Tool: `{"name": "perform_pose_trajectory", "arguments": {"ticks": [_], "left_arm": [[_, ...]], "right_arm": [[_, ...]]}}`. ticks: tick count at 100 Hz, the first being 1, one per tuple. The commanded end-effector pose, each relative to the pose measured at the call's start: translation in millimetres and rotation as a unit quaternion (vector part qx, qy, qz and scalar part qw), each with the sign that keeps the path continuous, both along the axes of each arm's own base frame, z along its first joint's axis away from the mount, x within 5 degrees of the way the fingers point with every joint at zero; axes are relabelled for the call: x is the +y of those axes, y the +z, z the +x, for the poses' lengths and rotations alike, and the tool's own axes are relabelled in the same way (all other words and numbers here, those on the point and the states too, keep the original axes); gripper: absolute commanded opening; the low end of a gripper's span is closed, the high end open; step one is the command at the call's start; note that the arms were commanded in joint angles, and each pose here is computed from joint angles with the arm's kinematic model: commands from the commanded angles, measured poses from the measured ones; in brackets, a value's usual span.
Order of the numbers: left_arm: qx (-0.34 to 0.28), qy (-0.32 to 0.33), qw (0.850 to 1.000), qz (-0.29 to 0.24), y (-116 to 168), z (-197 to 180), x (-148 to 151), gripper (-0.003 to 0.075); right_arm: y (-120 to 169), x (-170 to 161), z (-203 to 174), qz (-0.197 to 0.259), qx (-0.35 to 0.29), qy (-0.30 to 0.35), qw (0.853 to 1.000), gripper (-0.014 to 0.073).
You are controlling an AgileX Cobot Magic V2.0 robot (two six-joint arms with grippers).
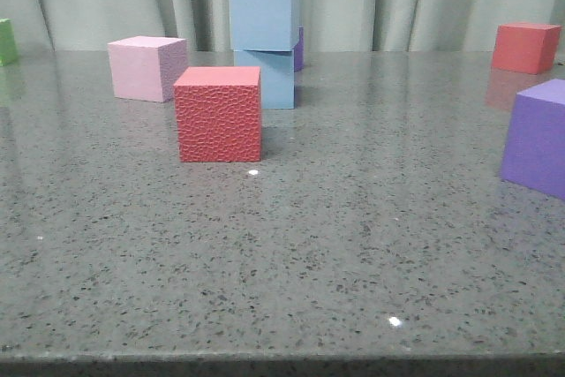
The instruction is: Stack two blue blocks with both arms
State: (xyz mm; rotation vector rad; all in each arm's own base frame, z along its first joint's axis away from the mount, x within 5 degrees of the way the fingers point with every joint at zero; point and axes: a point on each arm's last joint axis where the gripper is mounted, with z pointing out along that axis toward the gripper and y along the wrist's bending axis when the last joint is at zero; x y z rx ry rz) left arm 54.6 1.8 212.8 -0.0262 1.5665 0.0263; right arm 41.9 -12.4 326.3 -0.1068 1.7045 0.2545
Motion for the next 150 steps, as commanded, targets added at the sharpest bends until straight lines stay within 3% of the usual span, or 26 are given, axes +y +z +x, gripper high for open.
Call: {"name": "perform_pose_trajectory", "arguments": {"ticks": [1,16,132,150], "left_arm": [[-0.056,0.001,0.998,-0.016,2.0,-2.1,0.1,-0.0018],[-0.018,0.000,1.000,-0.022,-7.3,-1.1,-0.1,-0.0018],[-0.021,0.000,1.000,-0.022,-6.7,-0.9,-0.1,-0.0019],[-0.021,0.000,1.000,-0.022,-6.7,-0.9,-0.1,-0.0018]], "right_arm": [[12.4,1.4,0.1,-0.004,-0.043,0.008,0.999,-0.0113],[12.6,1.5,0.1,-0.004,-0.044,0.009,0.999,-0.0113],[12.6,1.5,0.1,-0.004,-0.044,0.009,0.999,-0.0113],[14.1,-1.2,0.8,-0.026,-0.057,-0.004,0.998,-0.0113]]}}
